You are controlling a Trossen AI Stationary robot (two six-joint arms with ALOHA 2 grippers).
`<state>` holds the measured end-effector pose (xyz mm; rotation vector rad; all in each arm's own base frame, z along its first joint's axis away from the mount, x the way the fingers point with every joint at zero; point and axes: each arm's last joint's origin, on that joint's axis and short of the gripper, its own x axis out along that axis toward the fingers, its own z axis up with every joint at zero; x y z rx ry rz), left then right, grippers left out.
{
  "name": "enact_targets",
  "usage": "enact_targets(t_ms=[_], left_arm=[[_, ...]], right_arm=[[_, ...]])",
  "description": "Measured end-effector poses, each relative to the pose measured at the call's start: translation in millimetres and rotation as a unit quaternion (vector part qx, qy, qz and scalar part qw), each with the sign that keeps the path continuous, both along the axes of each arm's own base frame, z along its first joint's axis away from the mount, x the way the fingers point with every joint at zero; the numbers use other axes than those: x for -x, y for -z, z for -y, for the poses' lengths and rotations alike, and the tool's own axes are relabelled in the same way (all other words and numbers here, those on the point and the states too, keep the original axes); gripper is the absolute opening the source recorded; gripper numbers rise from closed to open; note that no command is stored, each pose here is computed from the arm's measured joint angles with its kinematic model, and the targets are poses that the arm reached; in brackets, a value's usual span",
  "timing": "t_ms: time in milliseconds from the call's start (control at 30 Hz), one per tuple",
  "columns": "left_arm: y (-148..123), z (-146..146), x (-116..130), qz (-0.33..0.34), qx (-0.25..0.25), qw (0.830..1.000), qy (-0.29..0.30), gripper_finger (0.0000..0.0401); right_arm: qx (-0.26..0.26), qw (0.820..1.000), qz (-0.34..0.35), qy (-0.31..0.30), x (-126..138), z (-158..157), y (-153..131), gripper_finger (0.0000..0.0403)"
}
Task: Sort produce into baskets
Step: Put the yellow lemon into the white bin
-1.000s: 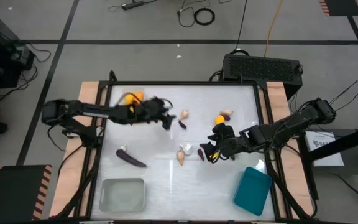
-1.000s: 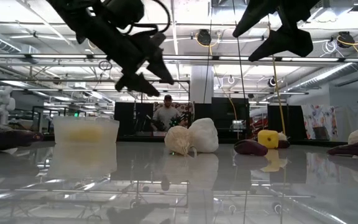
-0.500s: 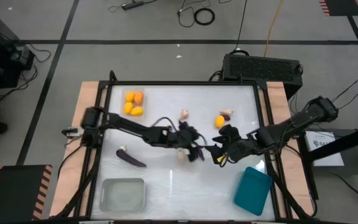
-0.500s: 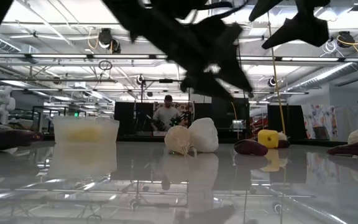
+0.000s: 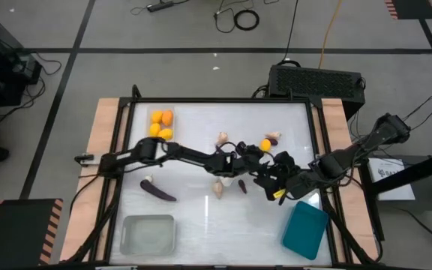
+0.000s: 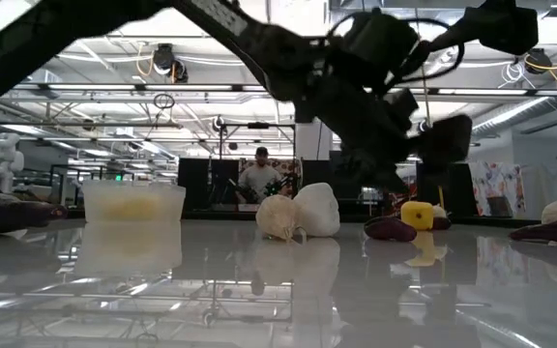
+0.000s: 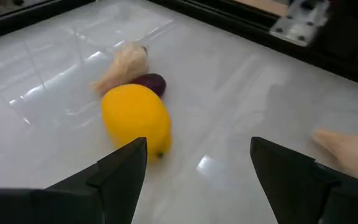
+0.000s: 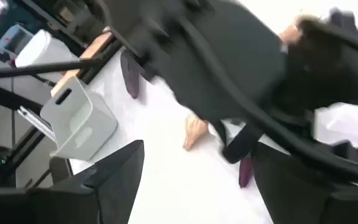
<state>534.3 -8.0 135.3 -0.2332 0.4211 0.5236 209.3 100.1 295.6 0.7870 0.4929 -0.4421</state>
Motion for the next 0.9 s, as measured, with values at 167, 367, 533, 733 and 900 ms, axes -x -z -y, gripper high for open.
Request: enact_targets(t_ms=[167, 367, 533, 733, 900], left_arm=[[0.3, -13.5, -8.0, 0.014, -0.014, 0.999, -0.037, 0.029], [0.7, -32.0, -9.7, 0.027, -0.026, 0.998, -0.054, 0.029], [0.0, -38.3, -9.5, 0.021, -0.032, 0.998, -0.046, 0.029], [0.5, -46.2, -9.4, 0.029, -0.005, 0.999, -0.041, 0.029], [0.3, -53.5, -9.2, 0.048, 0.028, 0.997, -0.055, 0.029]], right_arm=[[0.016, 0.999, 0.036, 0.035, 12.8, 9.8, -13.1, 0.0285], [0.051, 0.993, 0.064, 0.087, 37.8, 27.5, -28.7, 0.0285], [0.058, 0.989, 0.057, 0.126, 58.6, 43.6, -32.3, 0.0285], [0.051, 0.987, 0.066, 0.14, 67.9, 53.1, -36.9, 0.0285], [0.05, 0.987, 0.064, 0.142, 67.9, 54.4, -37.0, 0.0285]])
